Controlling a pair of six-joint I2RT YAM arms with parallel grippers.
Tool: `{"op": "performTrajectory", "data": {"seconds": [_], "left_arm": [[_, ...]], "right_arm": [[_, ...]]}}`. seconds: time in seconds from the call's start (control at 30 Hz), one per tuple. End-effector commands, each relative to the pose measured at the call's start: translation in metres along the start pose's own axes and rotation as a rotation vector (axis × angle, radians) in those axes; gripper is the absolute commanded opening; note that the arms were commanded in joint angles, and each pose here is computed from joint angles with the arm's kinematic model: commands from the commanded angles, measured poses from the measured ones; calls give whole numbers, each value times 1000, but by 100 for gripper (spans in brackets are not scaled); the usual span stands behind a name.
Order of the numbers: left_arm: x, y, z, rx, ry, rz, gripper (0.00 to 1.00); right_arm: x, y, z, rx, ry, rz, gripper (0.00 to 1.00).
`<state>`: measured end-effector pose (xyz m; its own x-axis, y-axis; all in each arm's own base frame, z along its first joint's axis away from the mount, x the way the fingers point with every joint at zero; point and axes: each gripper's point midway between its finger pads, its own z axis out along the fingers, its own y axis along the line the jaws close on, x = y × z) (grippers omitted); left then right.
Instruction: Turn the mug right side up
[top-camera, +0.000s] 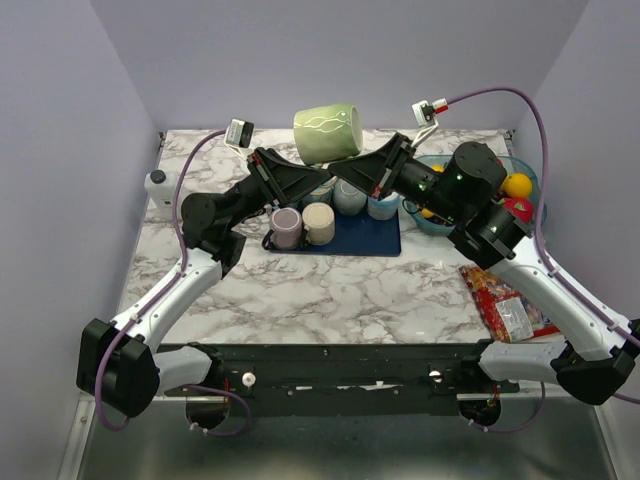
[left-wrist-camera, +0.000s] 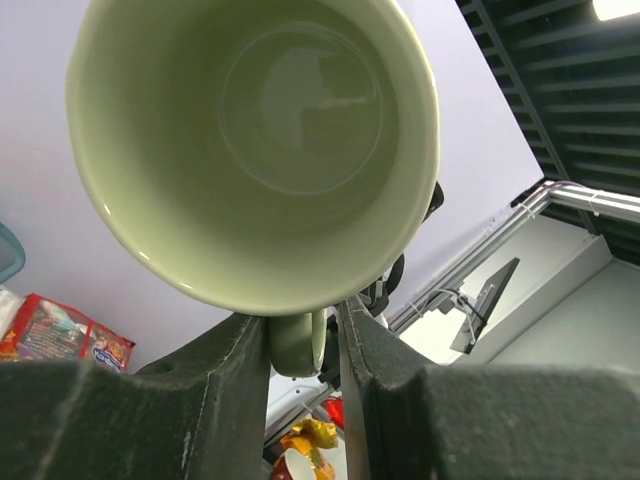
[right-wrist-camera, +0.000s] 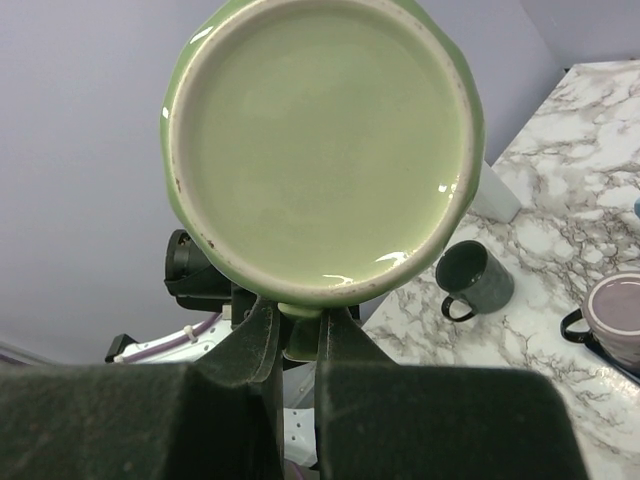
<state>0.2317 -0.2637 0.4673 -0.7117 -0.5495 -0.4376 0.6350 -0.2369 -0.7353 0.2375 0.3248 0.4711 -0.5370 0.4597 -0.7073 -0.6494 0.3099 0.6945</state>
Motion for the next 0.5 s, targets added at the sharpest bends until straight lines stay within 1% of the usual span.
{"op": "performTrajectory", "data": {"seconds": [0.0, 0.1, 0.27, 0.4, 0.47], "left_arm": [[4, 0, -3, 17, 22, 56, 0], [5, 1, -3, 9, 26, 67, 0], [3, 16, -4, -87, 22, 84, 0], [1, 13, 0, -84, 23, 85, 0], [2, 13, 3, -71, 35, 64, 7]], "right_arm": [[-26, 36, -16, -107, -93, -71, 1], [-27, 37, -18, -110, -94, -84, 1], [-25, 35, -20, -109, -91, -110, 0], [-16, 33, -18, -124, -58, -120, 1], [-12, 33, -16, -137, -47, -117, 0]]}}
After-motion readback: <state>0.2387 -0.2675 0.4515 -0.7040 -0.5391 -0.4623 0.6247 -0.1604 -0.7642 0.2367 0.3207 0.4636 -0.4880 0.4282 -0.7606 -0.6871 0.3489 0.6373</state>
